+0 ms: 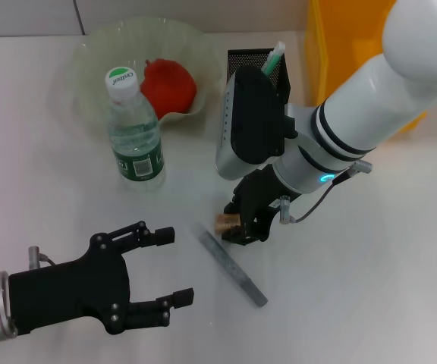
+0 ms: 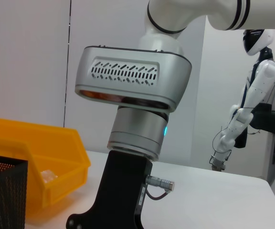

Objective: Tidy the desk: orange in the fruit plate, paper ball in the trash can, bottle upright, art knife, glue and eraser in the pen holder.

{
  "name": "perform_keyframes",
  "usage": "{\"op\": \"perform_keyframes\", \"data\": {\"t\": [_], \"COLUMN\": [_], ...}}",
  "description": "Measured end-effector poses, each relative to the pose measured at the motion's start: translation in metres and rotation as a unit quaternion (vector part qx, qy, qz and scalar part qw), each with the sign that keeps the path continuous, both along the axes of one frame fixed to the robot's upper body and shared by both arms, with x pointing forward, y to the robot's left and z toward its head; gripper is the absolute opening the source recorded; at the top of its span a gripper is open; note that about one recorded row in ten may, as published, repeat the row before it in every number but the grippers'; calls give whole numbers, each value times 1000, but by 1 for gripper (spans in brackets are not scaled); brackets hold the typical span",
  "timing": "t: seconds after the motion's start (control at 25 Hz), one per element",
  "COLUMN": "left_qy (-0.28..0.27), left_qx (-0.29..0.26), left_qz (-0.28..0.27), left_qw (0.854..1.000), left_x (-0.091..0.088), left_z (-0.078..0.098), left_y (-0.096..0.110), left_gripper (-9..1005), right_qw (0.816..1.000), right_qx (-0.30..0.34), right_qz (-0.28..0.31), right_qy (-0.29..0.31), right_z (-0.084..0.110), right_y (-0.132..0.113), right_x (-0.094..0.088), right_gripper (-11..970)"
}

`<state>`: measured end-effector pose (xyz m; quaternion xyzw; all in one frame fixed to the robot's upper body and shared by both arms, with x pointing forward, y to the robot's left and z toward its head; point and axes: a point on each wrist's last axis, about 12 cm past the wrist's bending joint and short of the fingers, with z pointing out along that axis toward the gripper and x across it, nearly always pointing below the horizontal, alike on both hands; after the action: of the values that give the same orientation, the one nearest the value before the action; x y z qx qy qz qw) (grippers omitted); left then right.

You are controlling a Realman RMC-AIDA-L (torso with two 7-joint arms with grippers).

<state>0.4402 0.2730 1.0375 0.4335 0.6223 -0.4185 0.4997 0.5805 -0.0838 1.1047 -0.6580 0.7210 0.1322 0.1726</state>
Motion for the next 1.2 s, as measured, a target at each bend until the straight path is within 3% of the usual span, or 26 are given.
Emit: {"op": "perform_keyframes", "data": {"t": [0.28, 0.48, 0.52, 0.56, 0.64, 0.72, 0.76, 0.84, 0.92, 1.04, 1.2], "left_qy": [-4, -5, -6, -6, -7, -7, -7, -9, -9, -8, -7], "left_qx": [0, 0, 0, 0, -1, -2, -2, -2, -1, -1, -1], "left_qz": [2, 2, 1, 1, 0, -1, -1, -3, -4, -4, -4], "left_qw": [1000, 1000, 1000, 1000, 1000, 1000, 1000, 1000, 1000, 1000, 1000], "left_x": [0, 1, 2, 2, 2, 2, 2, 4, 4, 4, 4], "left_z": [0, 1, 1, 1, 1, 2, 2, 2, 2, 2, 2], "left_y": [0, 0, 0, 0, 0, 0, 0, -2, -2, -3, -3], "left_gripper": [844, 844, 844, 844, 844, 844, 844, 844, 844, 844, 844], "right_qw": [1000, 998, 993, 993, 985, 968, 968, 956, 941, 939, 942], "right_qx": [6, 52, 88, 88, 133, 190, 190, 214, 226, 216, 177], "right_qz": [-10, -46, -79, -79, -110, -147, -147, -176, -225, -247, -270], "right_qy": [2, -4, -14, -14, -33, -76, -76, -100, -111, -104, -90], "right_z": [1, 18, 34, 34, 60, 100, 100, 120, 134, 130, 107], "right_y": [0, -4, -11, -11, -22, -41, -41, -53, -66, -70, -68], "right_x": [1, 8, 14, 14, 19, 25, 25, 32, 48, 58, 73], "right_gripper": [340, 256, 261, 267, 278, 289, 294, 305, 316, 332, 354]}}
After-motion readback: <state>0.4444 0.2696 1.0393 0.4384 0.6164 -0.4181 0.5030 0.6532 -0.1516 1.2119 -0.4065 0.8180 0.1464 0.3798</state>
